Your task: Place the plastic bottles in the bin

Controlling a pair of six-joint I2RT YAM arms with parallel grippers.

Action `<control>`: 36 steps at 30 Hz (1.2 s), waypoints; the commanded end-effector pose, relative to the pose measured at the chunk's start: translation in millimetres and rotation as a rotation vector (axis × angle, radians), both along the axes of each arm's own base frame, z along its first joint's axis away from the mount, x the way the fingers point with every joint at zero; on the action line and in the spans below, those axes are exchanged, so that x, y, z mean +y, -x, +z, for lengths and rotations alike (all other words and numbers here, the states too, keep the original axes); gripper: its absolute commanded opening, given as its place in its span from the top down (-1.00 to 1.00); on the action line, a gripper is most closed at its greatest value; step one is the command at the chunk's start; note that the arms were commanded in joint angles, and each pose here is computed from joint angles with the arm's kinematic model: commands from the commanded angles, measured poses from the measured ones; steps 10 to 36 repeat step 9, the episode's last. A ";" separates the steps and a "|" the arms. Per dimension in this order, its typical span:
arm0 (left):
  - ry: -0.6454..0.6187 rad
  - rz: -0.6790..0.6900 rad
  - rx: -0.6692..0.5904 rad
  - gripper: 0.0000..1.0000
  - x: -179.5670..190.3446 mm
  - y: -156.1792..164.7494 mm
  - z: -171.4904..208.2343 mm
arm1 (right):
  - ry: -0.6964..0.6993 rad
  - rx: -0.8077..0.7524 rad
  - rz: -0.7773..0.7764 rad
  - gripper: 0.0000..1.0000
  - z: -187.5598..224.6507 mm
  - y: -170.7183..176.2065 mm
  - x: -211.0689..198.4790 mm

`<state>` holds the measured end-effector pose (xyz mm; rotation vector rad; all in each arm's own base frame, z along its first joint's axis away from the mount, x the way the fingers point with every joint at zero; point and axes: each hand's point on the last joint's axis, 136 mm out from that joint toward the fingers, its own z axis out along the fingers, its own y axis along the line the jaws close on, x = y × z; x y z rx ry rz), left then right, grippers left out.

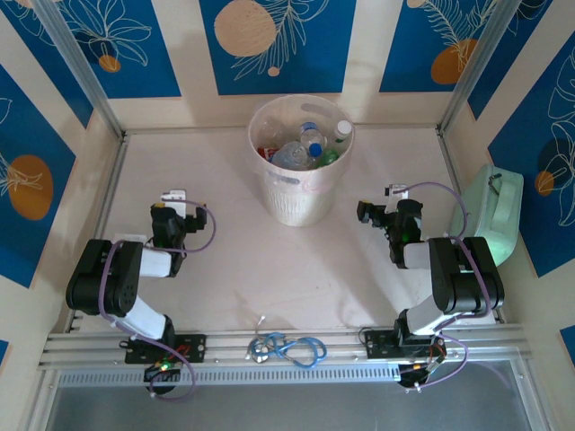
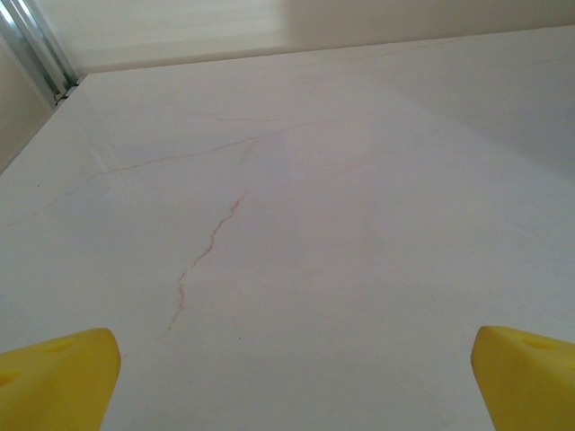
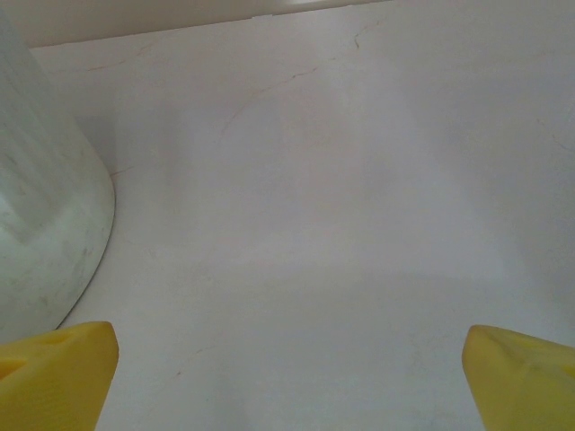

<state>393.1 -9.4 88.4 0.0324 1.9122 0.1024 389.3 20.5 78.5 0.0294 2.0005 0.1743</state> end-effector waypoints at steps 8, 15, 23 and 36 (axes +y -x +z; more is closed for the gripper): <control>-0.006 -0.078 -0.007 -1.00 -13.6 -3.9 3.4 | 0.002 -0.045 0.041 -0.98 14.7 -8.3 5.5; -0.005 -0.080 -0.008 -1.00 -13.8 -3.6 3.4 | 0.005 -0.052 0.040 -0.98 16.1 -7.0 5.6; -0.005 -0.080 -0.008 -1.00 -13.8 -3.6 3.4 | 0.005 -0.052 0.040 -0.98 16.1 -7.0 5.6; -0.005 -0.080 -0.008 -1.00 -13.8 -3.6 3.4 | 0.005 -0.052 0.040 -0.98 16.1 -7.0 5.6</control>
